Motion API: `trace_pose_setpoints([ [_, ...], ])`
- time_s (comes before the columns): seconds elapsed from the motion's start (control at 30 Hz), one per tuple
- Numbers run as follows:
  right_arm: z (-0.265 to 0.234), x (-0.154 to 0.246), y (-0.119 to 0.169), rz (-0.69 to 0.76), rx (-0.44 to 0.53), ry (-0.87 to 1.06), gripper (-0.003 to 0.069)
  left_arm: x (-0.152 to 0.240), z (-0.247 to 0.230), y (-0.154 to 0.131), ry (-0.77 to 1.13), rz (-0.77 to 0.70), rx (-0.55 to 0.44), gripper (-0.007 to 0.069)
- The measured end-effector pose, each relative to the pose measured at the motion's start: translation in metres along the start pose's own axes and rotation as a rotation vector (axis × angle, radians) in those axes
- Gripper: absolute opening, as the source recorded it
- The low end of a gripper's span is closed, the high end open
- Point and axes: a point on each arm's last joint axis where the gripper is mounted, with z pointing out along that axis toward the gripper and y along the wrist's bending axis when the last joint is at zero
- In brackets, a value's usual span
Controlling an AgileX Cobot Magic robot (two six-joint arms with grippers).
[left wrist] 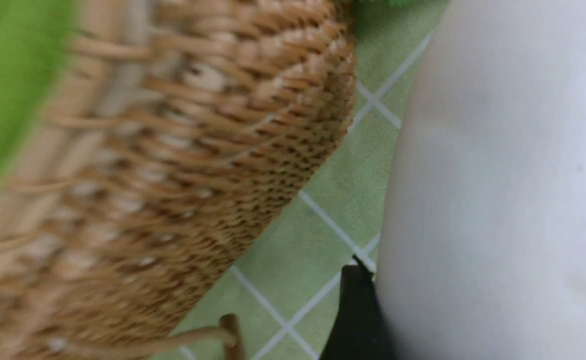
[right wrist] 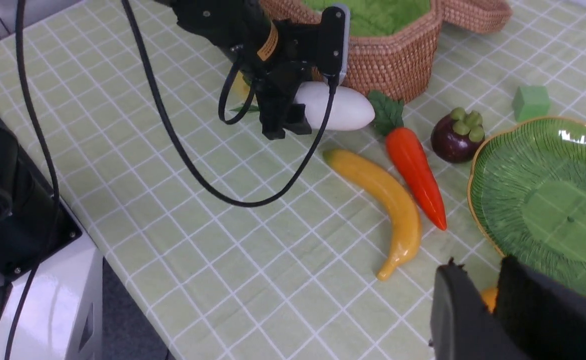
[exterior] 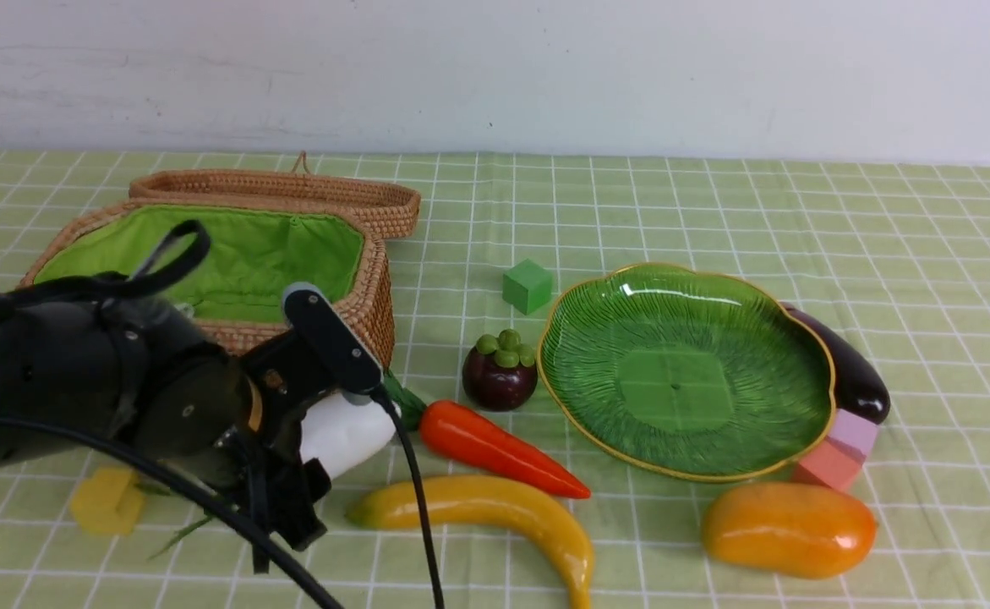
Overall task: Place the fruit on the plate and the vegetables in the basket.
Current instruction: Take a daikon with your left arm and place it on the basket on the left.
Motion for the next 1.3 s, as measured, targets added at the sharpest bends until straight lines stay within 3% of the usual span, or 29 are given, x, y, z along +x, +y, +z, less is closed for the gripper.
trace_pose_setpoints([
  [0.2,0.0,-0.003,-0.001,0.0,0.008,-0.03,0.0136,-0.007,-0.037,-0.015,-0.053,0.185,0.015,0.049],
  [0.37,0.0,-0.007,-0.002,0.0,0.02,-0.081,0.0137,-0.011,-0.069,-0.021,-0.144,0.208,0.002,0.049],
  [0.53,-0.002,-0.019,-0.005,0.0,0.05,-0.205,0.0139,-0.015,-0.106,0.001,-0.256,0.155,-0.106,0.049],
  [0.6,-0.003,-0.025,-0.006,0.001,0.065,-0.269,0.0139,-0.018,-0.116,0.027,-0.298,0.109,-0.201,0.049],
  [0.7,-0.002,-0.029,-0.008,0.002,0.075,-0.306,0.0139,-0.02,-0.114,0.059,-0.316,0.065,-0.294,0.049],
  [0.87,-0.002,-0.03,-0.008,0.002,0.077,-0.313,0.0139,-0.024,-0.084,0.09,-0.306,0.081,-0.36,0.049],
  [1.3,-0.001,-0.026,-0.007,0.002,0.066,-0.268,0.0145,-0.021,-0.037,0.113,-0.24,0.218,-0.405,0.049],
])
